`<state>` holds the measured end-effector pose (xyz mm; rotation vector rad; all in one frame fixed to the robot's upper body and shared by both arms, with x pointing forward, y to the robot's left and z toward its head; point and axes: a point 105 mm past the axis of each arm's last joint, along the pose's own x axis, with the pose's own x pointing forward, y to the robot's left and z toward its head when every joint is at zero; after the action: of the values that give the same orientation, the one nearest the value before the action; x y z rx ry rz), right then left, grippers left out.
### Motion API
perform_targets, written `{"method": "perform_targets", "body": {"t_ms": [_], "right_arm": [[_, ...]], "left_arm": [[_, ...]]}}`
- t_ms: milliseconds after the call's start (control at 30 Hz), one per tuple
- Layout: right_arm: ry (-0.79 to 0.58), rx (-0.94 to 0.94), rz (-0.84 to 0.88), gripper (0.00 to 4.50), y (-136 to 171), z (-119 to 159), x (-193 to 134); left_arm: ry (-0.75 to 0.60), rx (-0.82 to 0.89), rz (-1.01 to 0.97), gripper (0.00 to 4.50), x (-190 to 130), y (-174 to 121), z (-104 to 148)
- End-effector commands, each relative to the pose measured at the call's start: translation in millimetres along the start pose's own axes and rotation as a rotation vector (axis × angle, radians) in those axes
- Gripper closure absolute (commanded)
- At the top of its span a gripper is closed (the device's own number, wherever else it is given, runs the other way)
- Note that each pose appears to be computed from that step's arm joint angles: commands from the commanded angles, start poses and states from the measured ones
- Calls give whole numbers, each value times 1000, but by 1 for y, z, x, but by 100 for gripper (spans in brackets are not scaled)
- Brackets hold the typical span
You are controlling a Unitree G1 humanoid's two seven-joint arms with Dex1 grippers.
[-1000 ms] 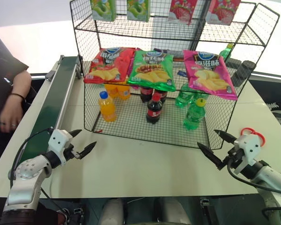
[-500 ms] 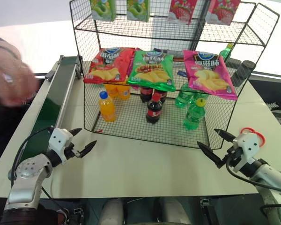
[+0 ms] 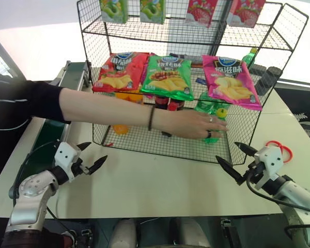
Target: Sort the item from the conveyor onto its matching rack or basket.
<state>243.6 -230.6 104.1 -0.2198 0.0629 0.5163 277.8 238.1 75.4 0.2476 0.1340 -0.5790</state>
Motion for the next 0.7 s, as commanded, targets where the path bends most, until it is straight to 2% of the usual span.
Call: {"method": "perform_targets", "body": {"t_ms": [33, 700], "right_arm": [[-40, -25, 4, 6, 3, 11, 2], [-48, -18, 5, 6, 3, 6, 5]], "left_arm": [[-37, 31, -13, 0, 3, -2, 11], [-41, 34, -10, 0, 3, 0, 12]]}}
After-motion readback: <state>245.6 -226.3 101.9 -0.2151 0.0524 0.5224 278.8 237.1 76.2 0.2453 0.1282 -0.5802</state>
